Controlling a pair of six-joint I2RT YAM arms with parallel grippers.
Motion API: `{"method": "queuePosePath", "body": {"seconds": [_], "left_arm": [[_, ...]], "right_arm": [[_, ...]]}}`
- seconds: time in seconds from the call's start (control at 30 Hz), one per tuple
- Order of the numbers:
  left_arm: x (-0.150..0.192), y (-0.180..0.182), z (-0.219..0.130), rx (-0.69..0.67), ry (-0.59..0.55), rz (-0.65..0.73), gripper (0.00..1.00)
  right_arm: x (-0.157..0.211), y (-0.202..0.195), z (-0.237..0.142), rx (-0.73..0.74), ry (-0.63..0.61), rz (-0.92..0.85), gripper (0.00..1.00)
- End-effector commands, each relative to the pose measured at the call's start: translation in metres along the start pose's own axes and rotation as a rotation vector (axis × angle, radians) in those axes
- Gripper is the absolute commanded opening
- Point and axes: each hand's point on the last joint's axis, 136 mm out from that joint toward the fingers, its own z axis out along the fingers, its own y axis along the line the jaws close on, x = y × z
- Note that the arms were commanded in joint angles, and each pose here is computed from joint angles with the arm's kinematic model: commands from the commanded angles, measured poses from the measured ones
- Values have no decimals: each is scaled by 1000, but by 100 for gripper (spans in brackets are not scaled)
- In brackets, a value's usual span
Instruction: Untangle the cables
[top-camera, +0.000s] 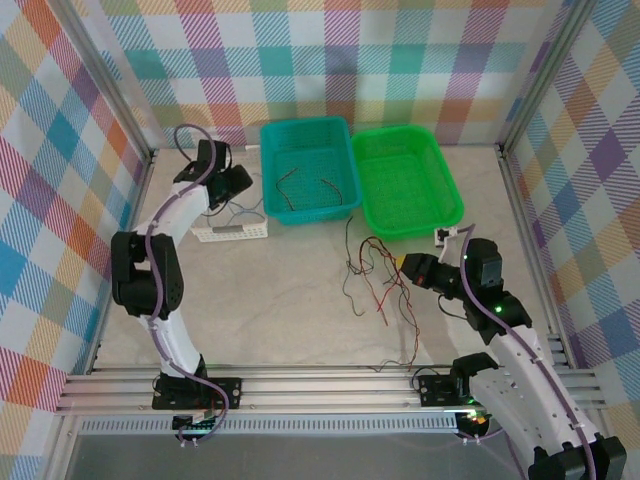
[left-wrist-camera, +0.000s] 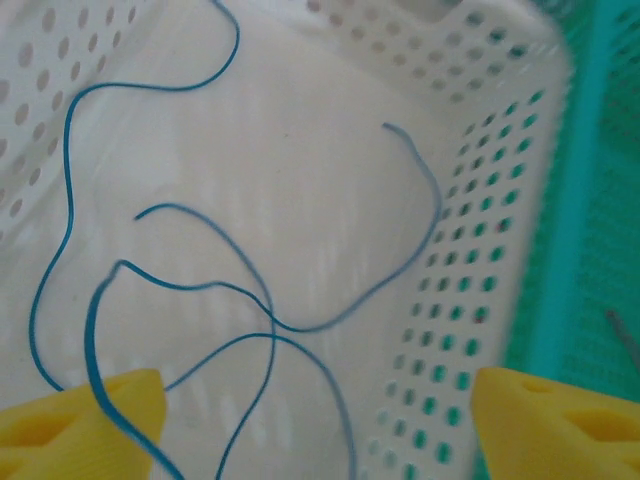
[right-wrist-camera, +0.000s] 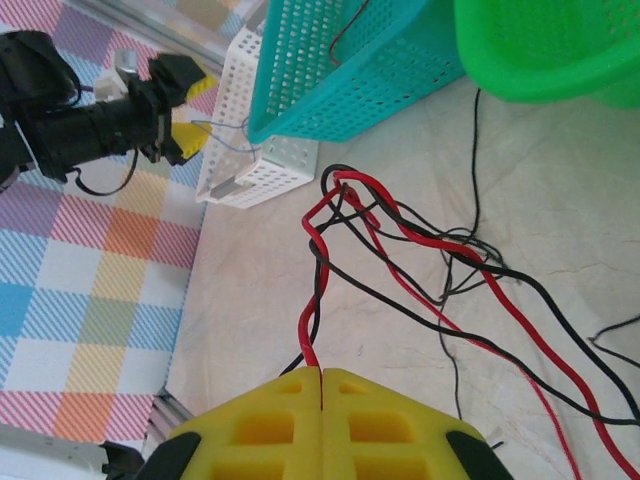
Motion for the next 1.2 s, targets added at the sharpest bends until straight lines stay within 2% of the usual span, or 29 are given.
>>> {"method": "queuePosePath", "body": {"seconds": [0.0, 0.1, 0.27, 0.47, 0.67, 0.83, 0.93, 1.03, 1.17], "left_arm": [[-30, -18, -53, 77, -60, -34, 85], [-38, -12, -60, 29, -78, -13, 87], [-33, -8, -60, 0, -21, -3, 87], [-6, -38, -104, 183, 24, -57, 85], [69, -89, -162, 399, 70, 46, 85], [144, -128, -209, 695, 115, 162, 83], [185, -139, -228, 821, 151, 229, 82], [217, -141, -240, 896, 162, 313, 80], [253, -138, -240, 921, 192, 406, 77]], "right_arm": [[-14, 30, -4, -99, -11, -33, 0], [-15, 39, -6, -127, -4, -38, 0], [-13, 43, -11, -139, 3, -47, 0], [-11, 57, -14, -201, 22, -53, 0], [-13, 77, -13, -307, 57, -49, 0], [-13, 84, -15, -327, 69, -59, 0], [-13, 89, -17, -342, 74, -60, 0], [-13, 92, -19, -352, 77, -57, 0], [-13, 97, -22, -367, 81, -54, 0]]}}
